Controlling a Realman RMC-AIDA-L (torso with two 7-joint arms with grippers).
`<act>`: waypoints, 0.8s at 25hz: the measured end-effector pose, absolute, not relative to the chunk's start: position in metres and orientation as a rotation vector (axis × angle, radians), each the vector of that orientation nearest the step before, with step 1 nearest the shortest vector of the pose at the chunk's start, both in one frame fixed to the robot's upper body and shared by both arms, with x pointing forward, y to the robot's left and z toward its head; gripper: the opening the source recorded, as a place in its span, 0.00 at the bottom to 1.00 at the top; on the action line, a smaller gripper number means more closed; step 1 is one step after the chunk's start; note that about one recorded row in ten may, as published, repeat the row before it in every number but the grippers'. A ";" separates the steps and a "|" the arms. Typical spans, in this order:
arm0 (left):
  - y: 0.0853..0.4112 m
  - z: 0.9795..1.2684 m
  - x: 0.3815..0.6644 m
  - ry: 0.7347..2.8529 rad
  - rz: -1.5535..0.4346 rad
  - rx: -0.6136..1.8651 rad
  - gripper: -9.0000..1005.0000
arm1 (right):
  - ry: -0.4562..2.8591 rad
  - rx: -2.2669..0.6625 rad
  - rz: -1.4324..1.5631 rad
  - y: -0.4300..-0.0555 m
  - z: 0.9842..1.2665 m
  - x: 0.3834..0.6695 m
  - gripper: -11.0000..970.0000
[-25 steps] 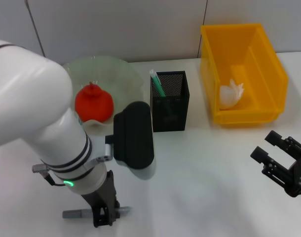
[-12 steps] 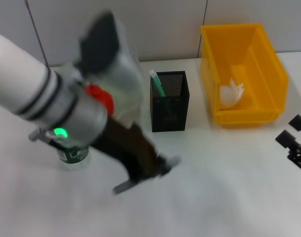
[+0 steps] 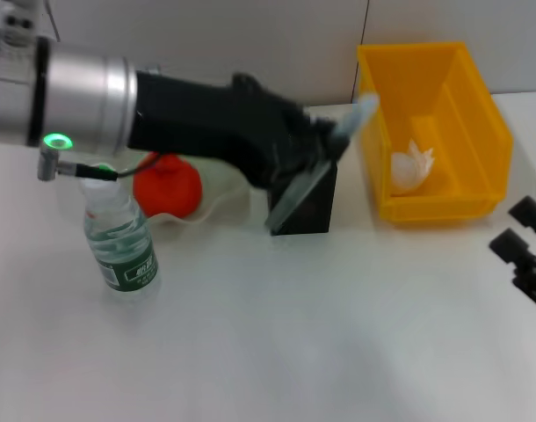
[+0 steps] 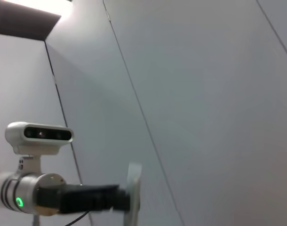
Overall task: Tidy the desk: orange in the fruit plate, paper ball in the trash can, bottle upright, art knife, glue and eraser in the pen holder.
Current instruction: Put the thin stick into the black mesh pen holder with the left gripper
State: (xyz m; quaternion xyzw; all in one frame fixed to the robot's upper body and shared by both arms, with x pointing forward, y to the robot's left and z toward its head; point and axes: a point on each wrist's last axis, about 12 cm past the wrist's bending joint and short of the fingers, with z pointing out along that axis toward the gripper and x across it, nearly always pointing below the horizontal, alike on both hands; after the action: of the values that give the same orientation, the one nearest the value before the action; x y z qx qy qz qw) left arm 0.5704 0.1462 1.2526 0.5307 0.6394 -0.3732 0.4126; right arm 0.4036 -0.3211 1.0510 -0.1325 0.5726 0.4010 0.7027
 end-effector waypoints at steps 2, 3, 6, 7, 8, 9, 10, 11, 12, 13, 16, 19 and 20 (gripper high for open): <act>0.152 1.250 0.569 1.549 -1.004 1.270 0.14 | 1.270 -0.299 0.942 -0.308 1.048 0.409 0.69; 0.152 1.250 0.569 1.549 -1.004 1.270 0.14 | 1.270 -0.299 0.942 -0.308 1.048 0.409 0.69; 0.158 1.244 0.568 1.517 -1.054 1.224 0.14 | 1.277 -0.327 0.963 -0.297 1.044 0.413 0.69; 0.163 1.234 0.566 1.483 -1.100 1.180 0.14 | 1.291 -0.348 0.968 -0.292 1.042 0.414 0.69; 0.163 1.234 0.566 1.483 -1.100 1.180 0.14 | 1.291 -0.348 0.968 -0.292 1.042 0.414 0.69; 0.168 1.226 0.565 1.451 -1.137 1.135 0.14 | 1.301 -0.365 0.963 -0.290 1.040 0.415 0.69; 0.170 1.222 0.564 1.435 -1.153 1.113 0.14 | 1.301 -0.365 0.963 -0.290 1.040 0.415 0.69; 0.172 1.218 0.564 1.423 -1.166 1.094 0.14 | 1.299 -0.368 0.957 -0.290 1.040 0.415 0.69; 0.174 1.214 0.563 1.401 -1.180 1.073 0.14 | 1.295 -0.373 0.951 -0.289 1.039 0.414 0.69; 0.177 1.209 0.562 1.379 -1.194 1.049 0.14 | 1.295 -0.373 0.951 -0.289 1.039 0.414 0.69; 0.183 1.197 0.556 1.308 -1.201 1.007 0.14 | 1.289 -0.379 0.953 -0.288 1.040 0.414 0.69; 0.185 1.188 0.551 1.263 -1.209 0.968 0.14 | 1.282 -0.399 0.955 -0.285 1.040 0.414 0.69; 0.186 1.185 0.550 1.256 -1.213 0.957 0.14 | 1.280 -0.412 0.957 -0.283 1.040 0.415 0.69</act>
State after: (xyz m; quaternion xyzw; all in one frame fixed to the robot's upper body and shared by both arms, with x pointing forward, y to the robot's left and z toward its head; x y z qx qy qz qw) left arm 0.5498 0.1857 1.1851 0.4031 0.5295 -0.5110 0.5441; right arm 0.4147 -0.2835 1.0396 -0.1835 0.5697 0.4259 0.6785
